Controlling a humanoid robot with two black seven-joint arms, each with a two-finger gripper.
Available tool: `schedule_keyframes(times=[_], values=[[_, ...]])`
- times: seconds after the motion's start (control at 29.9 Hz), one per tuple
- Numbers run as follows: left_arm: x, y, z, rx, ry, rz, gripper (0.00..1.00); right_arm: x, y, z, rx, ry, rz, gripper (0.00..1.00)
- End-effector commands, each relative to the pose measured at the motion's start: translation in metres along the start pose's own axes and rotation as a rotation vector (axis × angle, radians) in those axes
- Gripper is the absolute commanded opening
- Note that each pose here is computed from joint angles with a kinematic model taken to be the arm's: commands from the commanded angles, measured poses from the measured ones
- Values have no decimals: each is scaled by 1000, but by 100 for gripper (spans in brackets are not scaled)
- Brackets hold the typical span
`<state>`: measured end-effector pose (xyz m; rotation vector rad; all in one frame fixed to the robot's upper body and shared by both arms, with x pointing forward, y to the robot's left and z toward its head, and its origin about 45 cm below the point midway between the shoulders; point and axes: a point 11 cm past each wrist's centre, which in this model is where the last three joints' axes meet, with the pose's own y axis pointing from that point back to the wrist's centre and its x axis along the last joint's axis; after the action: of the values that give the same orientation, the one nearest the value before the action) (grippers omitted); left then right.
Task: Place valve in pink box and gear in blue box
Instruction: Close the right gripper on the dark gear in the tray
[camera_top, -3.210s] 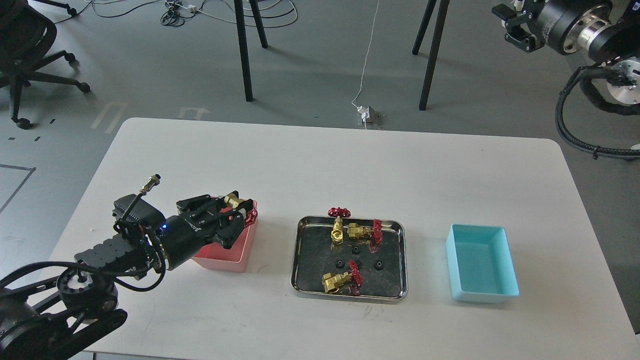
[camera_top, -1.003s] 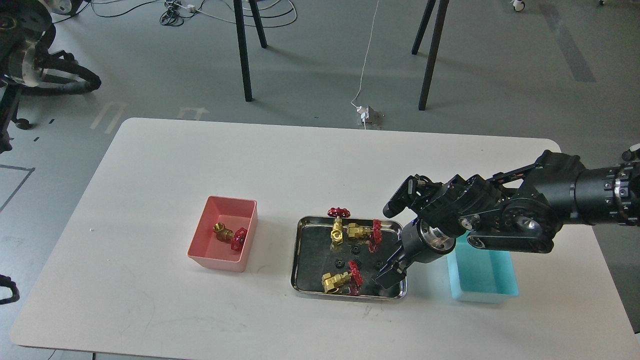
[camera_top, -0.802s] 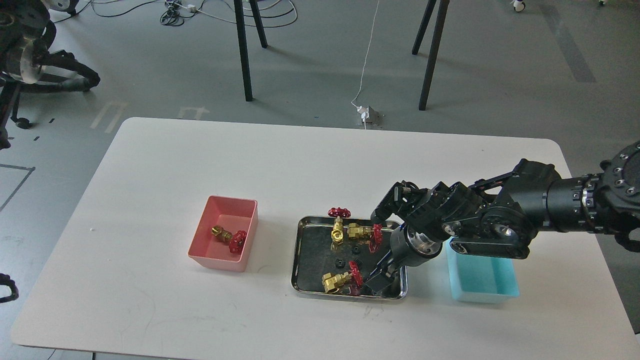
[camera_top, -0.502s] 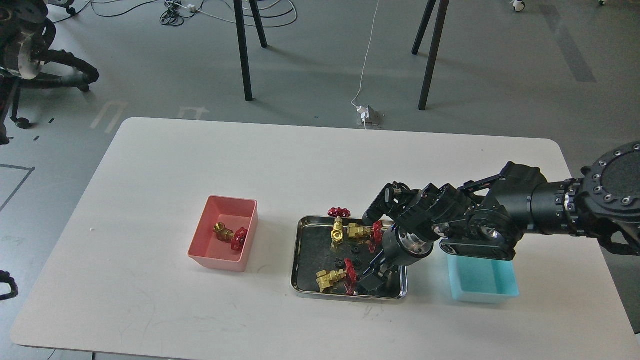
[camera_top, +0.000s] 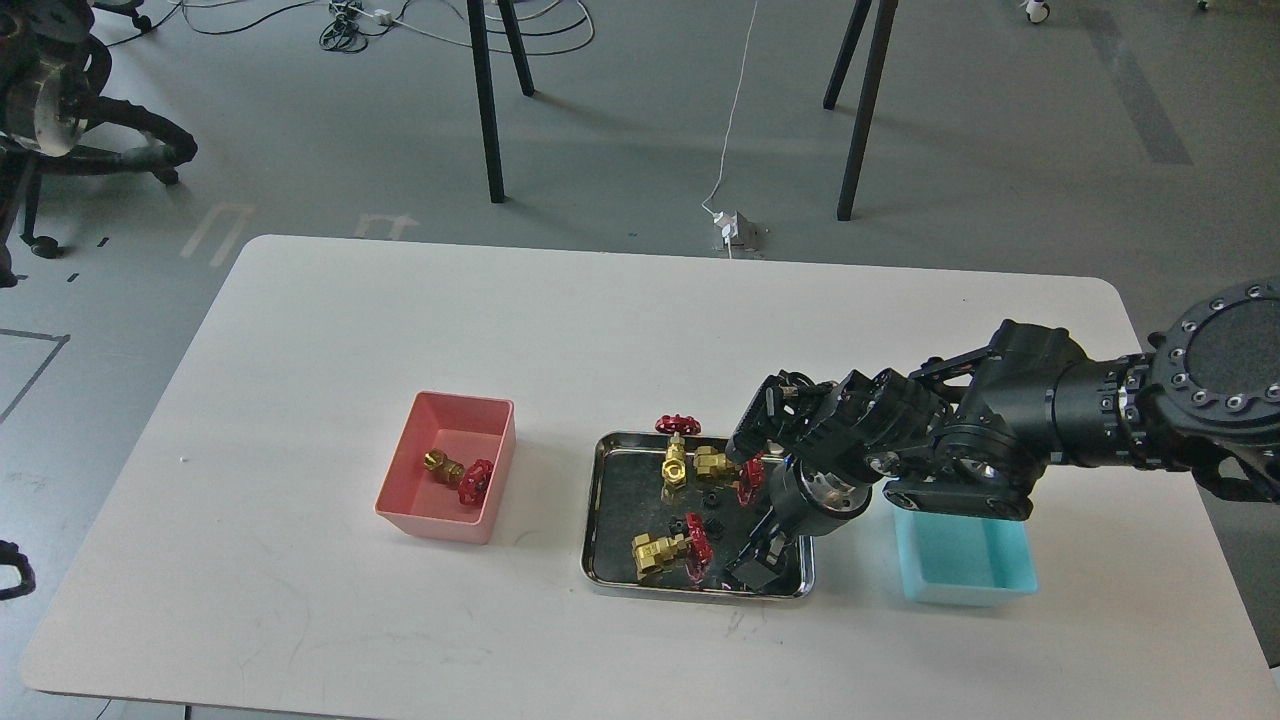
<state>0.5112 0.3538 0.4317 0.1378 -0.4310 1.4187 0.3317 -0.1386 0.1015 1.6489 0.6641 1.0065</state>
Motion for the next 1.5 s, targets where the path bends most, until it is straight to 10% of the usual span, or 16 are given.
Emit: schedule_keyframes(times=[0.0,1.47], values=[[0,0,0,0,0,1,97,6,-3,0,-8,10,6,82],[3,0,3,-5,-3,6,97,4,0,3,-42,67,-36,38]])
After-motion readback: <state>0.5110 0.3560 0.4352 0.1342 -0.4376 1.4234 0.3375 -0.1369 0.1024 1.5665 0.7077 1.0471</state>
